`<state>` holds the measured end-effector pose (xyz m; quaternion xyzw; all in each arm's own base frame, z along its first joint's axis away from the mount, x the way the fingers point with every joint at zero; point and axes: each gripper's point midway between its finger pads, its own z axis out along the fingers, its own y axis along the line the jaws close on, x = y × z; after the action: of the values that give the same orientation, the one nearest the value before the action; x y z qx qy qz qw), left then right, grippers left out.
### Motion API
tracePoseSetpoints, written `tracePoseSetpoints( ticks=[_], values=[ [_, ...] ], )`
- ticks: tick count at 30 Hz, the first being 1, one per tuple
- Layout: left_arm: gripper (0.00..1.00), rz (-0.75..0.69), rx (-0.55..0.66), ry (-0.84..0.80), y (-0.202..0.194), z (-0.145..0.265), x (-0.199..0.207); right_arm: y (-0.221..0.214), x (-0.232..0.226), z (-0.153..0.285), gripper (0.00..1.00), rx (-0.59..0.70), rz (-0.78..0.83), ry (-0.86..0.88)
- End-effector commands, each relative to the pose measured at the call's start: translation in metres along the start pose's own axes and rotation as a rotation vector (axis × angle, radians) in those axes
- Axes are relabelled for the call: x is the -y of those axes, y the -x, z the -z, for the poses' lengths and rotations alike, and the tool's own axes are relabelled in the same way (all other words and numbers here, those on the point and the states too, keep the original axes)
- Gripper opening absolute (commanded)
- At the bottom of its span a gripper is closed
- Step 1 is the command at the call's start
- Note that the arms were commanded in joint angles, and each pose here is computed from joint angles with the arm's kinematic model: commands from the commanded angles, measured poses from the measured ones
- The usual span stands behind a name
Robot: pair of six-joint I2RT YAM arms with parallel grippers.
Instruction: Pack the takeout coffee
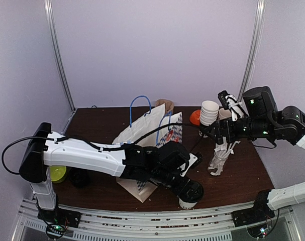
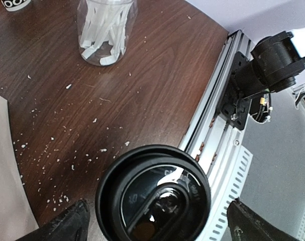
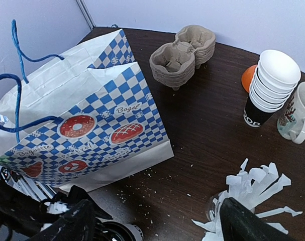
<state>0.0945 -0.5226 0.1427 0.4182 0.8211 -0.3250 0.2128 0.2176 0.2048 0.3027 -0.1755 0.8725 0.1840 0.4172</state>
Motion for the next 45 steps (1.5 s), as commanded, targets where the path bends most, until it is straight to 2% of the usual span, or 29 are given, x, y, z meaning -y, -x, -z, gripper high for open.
tracePoseSetpoints(
  ticks=[1, 4, 8, 12, 17, 21, 24, 28, 33, 45],
  values=[
    [0.98, -0.027, 0.052, -0.022, 0.015, 0.031, 0.015, -0.002, -0.003, 0.002, 0.92, 0.006, -0.024, 0.034],
    [0.98, -0.044, 0.066, -0.018, 0.012, 0.056, 0.029, -0.017, -0.011, -0.003, 0.95, -0.061, 0.002, 0.075],
    [0.98, -0.048, 0.086, -0.018, 0.002, 0.098, 0.043, -0.056, -0.028, -0.012, 0.96, -0.222, 0.022, 0.185],
    [0.98, -0.022, 0.133, 0.000, -0.006, 0.143, 0.040, -0.091, -0.040, -0.016, 0.98, -0.312, 0.047, 0.203],
    [0.98, 0.001, 0.310, 0.052, 0.008, 0.200, 0.021, -0.125, -0.059, -0.023, 1.00, -0.376, 0.118, 0.163],
    [0.98, 0.023, 0.483, 0.194, 0.028, 0.243, -0.008, -0.148, -0.072, -0.033, 1.00, -0.414, 0.194, 0.118],
    [0.98, 0.043, 0.567, 0.288, 0.035, 0.265, -0.026, -0.160, -0.077, -0.040, 1.00, -0.440, 0.224, 0.086],
    [0.98, 0.078, 0.635, 0.364, 0.035, 0.282, -0.044, -0.169, -0.080, -0.044, 1.00, -0.465, 0.243, 0.062],
    [0.98, 0.119, 0.673, 0.383, 0.026, 0.293, -0.056, -0.182, -0.091, -0.049, 1.00, -0.498, 0.252, 0.088],
    [0.98, 0.177, 0.710, 0.406, 0.010, 0.308, -0.074, -0.201, -0.082, -0.065, 1.00, -0.555, 0.298, 0.006]
  ],
)
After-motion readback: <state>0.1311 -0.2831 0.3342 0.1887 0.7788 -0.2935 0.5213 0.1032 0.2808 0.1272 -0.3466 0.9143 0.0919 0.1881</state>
